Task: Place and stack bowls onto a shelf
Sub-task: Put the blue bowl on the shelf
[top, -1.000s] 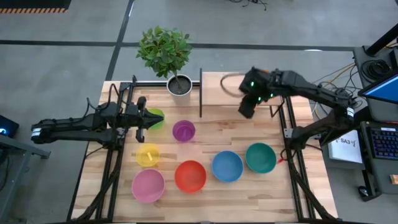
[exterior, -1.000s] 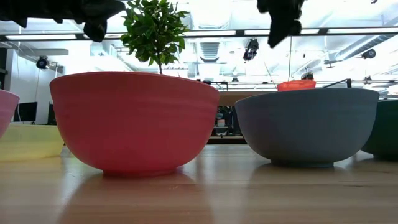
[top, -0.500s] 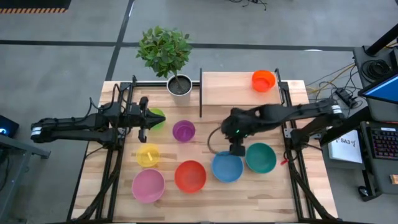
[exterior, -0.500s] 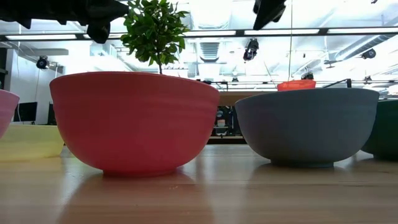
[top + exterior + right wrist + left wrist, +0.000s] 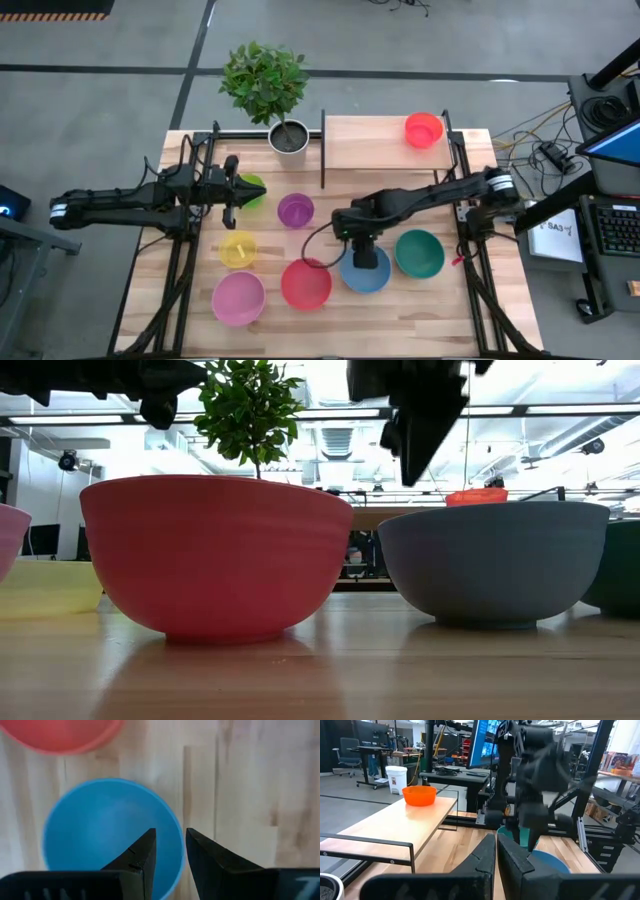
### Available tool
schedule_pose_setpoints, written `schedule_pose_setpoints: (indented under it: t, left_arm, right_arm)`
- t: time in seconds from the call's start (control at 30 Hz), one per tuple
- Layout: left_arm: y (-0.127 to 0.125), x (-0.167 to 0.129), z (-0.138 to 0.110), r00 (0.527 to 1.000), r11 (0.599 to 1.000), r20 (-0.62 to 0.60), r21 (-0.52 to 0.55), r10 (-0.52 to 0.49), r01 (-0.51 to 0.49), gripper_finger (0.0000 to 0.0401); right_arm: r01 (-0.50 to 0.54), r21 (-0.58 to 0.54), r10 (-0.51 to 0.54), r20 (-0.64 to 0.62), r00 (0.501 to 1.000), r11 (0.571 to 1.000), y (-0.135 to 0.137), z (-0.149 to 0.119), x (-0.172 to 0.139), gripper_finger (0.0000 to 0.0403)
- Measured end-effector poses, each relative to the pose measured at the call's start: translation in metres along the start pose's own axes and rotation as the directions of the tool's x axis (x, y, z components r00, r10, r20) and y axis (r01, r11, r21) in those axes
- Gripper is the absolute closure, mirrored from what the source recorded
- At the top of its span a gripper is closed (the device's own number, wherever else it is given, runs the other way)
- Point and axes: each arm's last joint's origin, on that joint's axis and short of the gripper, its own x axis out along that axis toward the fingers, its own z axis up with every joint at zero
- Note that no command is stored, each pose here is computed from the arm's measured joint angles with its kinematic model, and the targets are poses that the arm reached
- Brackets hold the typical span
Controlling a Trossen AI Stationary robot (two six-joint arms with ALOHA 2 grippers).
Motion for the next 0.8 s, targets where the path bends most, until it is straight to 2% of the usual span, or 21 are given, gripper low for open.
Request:
schedule_pose_setpoints:
  t: [0.1,0.27,0.4,0.43,0.5,0.6,0.8]
  left_arm:
    - [0.000,0.000,0.000,1.000,1.000,0.000,0.000,0.000,0.000,0.0401]
    - [0.000,0.000,0.000,1.000,1.000,0.000,0.000,0.000,0.000,0.0401]
    - [0.000,0.000,0.000,1.000,1.000,0.000,0.000,0.000,0.000,0.0401]
    - [0.000,0.000,0.000,1.000,1.000,0.000,0.000,0.000,0.000,0.0401]
    - [0.000,0.000,0.000,1.000,1.000,0.000,0.000,-0.001,0.001,0.0401]
    - [0.000,0.000,0.000,1.000,1.000,0.000,0.000,-0.001,0.001,0.0401]
    - [0.000,0.000,0.000,1.000,1.000,0.000,0.000,0.000,0.000,0.0401]
  right_arm:
    - [0.001,0.016,-0.001,-0.039,0.999,1.000,0.000,0.002,0.014,0.0305]
    - [0.029,-0.054,-0.032,-0.063,0.997,0.998,-0.002,0.003,0.024,0.0312]
    - [0.030,-0.143,-0.039,-0.058,0.998,0.989,0.002,0.003,0.025,0.0365]
    - [0.039,-0.143,-0.046,-0.049,0.998,0.989,0.003,0.004,0.024,0.0380]
    - [0.055,-0.085,-0.058,-0.033,0.998,0.995,0.002,0.005,0.024,0.0384]
    - [0.052,-0.040,-0.054,-0.043,0.998,0.998,0.001,0.005,0.024,0.0361]
    - [0.058,-0.003,-0.058,-0.066,0.996,0.998,0.001,0.004,0.030,0.0274]
